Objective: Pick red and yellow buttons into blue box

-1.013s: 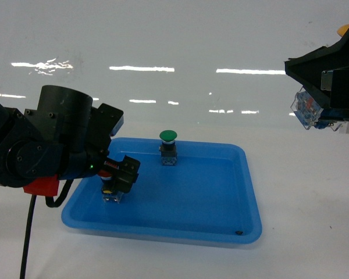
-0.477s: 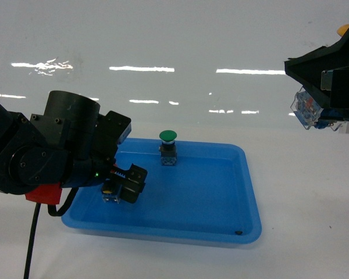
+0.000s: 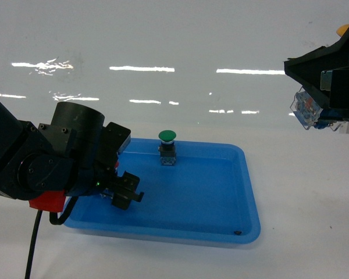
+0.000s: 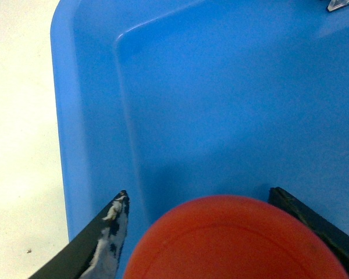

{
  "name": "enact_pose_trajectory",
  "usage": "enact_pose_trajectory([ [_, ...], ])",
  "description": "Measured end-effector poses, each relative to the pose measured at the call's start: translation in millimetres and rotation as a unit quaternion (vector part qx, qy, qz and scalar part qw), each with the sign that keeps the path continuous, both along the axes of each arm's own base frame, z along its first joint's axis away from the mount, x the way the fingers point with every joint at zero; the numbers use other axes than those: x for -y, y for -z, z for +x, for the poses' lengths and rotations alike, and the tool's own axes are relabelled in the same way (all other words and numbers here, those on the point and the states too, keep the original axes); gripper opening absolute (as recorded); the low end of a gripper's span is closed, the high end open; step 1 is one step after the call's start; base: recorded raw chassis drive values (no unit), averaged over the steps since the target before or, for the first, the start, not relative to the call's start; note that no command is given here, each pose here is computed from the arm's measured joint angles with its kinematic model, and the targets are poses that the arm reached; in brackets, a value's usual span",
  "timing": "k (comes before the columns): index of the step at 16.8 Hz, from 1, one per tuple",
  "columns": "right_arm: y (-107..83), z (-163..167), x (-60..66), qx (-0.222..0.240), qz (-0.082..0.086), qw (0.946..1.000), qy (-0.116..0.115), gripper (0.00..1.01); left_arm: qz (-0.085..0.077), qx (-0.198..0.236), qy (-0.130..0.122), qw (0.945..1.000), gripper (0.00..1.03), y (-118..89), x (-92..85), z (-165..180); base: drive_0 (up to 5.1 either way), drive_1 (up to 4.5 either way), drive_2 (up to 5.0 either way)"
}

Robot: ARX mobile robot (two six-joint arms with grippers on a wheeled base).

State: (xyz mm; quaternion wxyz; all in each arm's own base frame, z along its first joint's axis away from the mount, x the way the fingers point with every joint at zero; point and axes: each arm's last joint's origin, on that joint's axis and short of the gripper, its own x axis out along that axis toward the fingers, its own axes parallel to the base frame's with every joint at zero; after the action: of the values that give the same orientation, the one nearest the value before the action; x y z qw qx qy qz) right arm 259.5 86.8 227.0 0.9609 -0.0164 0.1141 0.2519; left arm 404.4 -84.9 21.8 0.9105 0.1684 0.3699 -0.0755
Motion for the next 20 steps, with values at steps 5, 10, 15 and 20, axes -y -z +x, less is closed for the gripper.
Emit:
enact_pose_trajectory([
  [5,0.0,0.0,0.0,0.0,0.0,1.0,0.0,0.29,0.001,0.0,-0.002,1.0,0.26,0.0,-1.1,0.3,0.0,0.0,0.0],
  [10,0.0,0.0,0.0,0.0,0.0,1.0,0.0,0.29,0.018,0.07,0.0,0.9974,0.26,-31.2,-16.6,-10.2,0.0,0.0,0.0],
  [15,0.0,0.0,0.0,0.0,0.0,1.0,0.0,0.29,0.009,0.174,-0.011,0.9846,0.25,-104.5,-35.1,-20.8,0.0,0.0,0.0],
  [20,0.0,0.0,0.0,0.0,0.0,1.0,0.0,0.29,0.003,0.216,0.012,0.9764,0.25,-144.8,-38.8,-57.3,0.0,0.0,0.0],
])
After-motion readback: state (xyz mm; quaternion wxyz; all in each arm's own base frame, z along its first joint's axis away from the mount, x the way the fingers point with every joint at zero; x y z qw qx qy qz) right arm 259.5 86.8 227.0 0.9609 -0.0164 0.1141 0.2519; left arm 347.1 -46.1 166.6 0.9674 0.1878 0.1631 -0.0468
